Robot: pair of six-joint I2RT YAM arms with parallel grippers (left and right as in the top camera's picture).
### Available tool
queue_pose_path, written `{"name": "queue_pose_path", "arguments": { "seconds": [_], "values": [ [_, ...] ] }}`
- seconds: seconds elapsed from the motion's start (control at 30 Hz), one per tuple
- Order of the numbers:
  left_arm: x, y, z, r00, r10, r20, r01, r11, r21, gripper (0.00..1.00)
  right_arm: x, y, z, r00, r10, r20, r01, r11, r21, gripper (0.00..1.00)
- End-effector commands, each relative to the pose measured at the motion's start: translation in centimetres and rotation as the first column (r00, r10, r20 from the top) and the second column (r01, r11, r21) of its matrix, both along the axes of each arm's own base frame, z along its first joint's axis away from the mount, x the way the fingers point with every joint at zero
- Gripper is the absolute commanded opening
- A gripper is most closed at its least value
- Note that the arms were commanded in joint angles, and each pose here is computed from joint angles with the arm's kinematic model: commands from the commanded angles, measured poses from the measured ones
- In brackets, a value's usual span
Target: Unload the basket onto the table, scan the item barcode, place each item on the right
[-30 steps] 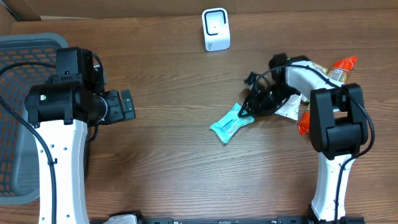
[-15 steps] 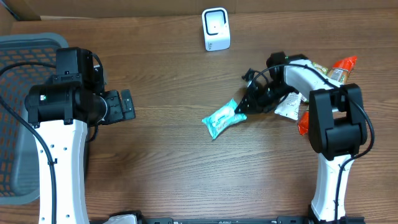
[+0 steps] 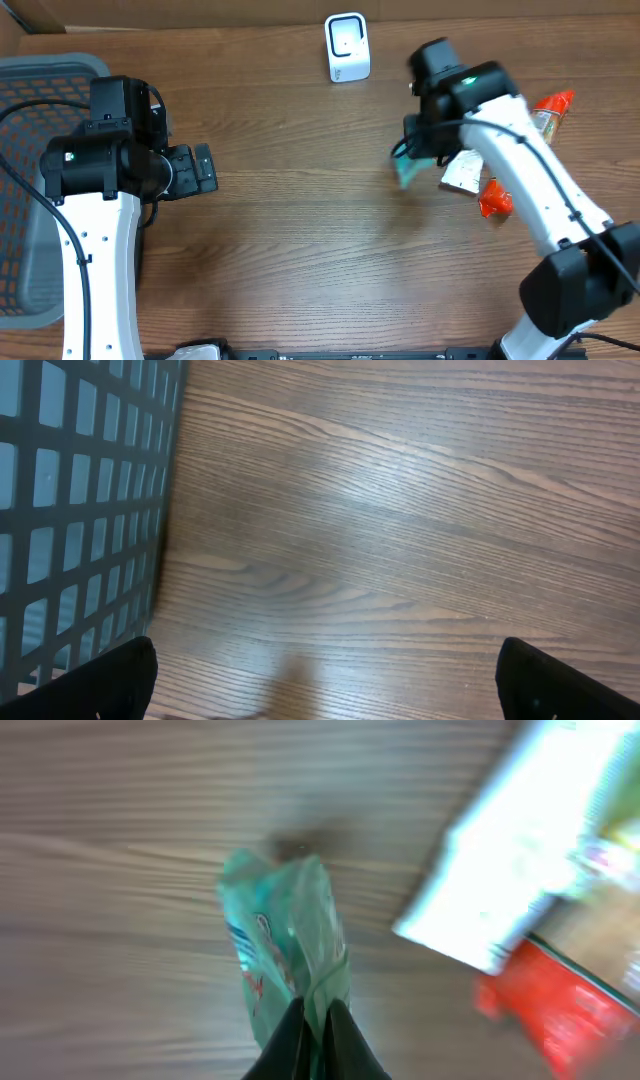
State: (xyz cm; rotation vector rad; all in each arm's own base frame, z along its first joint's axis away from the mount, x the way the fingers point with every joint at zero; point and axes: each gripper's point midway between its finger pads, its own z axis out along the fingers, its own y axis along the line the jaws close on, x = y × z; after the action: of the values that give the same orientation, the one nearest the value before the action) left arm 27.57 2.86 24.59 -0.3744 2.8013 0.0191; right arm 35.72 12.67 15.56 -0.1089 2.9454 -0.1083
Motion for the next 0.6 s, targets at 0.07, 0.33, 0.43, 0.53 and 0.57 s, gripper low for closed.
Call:
{"name": "queue_pose_path", "arguments": {
  "seconds": [0.07, 0.33, 0.43, 0.53, 0.57],
  "values": [
    [0.1, 0.3, 0.3, 1.0, -0.014, 0.007, 0.014, 1.0, 0.013, 1.0, 0.7, -3.2, 0.4, 0.977, -0.097, 0.189, 0.17, 0.891, -0.421, 0.03],
    [0.1, 0.3, 0.3, 1.0, -0.014, 0.007, 0.014, 1.0, 0.013, 1.0, -0.7, -0.7, -5.3, 0.994, -0.085, 0.066, 0.107, 0.852, -0.512, 0.04],
    [0.1, 0.3, 0.3, 1.0, -0.014, 0.007, 0.014, 1.0, 0.013, 1.0, -1.2, 0.9, -6.8, 0.998, -0.047, 0.031, 0.056, 0.854, -0.518, 0.04],
    [0.1, 0.3, 0.3, 1.0, -0.014, 0.007, 0.014, 1.0, 0.013, 1.0, -2.0, 3.2, -7.6, 1.0, 0.0, 0.013, 0.006, 0.872, -0.489, 0.04],
    [0.1, 0.3, 0.3, 1.0, -0.014, 0.007, 0.014, 1.0, 0.013, 1.0, -2.2, 4.1, -7.8, 1.0, 0.018, 0.01, -0.011, 0.88, -0.475, 0.04]
  ]
}}
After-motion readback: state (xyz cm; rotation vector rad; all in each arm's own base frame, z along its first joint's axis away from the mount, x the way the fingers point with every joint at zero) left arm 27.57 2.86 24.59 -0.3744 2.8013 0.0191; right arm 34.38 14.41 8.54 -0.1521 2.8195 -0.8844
